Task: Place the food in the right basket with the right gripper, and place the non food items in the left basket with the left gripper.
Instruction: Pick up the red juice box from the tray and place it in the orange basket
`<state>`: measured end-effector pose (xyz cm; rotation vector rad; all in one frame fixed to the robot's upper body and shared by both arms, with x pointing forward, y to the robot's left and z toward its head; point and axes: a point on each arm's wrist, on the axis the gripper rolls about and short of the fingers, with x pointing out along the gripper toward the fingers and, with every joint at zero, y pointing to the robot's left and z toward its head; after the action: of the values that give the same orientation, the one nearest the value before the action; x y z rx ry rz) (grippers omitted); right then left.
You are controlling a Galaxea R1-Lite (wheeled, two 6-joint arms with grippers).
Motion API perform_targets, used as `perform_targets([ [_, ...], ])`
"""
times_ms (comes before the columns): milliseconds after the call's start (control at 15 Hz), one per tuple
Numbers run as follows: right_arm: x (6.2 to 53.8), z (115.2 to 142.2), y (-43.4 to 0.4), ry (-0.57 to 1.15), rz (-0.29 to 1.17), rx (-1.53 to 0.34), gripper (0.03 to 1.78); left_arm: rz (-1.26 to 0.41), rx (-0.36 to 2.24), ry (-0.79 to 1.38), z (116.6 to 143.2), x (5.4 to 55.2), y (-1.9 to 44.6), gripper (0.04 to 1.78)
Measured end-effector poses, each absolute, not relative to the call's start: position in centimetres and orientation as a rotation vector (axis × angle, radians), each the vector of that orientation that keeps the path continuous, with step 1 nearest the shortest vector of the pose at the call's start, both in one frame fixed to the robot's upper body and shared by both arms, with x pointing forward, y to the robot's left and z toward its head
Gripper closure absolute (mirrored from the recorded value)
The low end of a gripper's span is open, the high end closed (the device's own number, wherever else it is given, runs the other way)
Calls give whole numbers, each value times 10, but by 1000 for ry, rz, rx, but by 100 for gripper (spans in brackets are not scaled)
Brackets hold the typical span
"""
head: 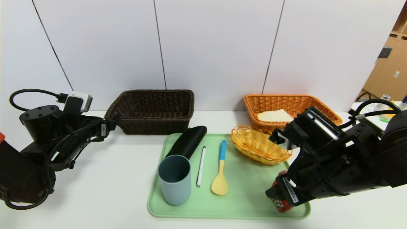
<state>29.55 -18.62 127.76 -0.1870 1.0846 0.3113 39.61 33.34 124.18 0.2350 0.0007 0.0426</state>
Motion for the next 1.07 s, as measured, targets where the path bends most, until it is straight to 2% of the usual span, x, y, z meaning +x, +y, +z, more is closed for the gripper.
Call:
perform_targets([
  [133,294,1276,-186,1090,313,-193,78,42,235,2,1241,397,333,13],
  [333,294,1275,-186,1093,314,-197,109,42,235,6,1240,399,333,13],
  [400,294,1275,-186,1092,315,-196,144,42,235,7,1239,399,333,13],
  [800,291,1280,-186,1075,323,-194,142,42,235,8,1237,400,333,13],
  [1067,283,1322,-180,851,399,-191,142,45,235,-2,1238,401,333,13],
])
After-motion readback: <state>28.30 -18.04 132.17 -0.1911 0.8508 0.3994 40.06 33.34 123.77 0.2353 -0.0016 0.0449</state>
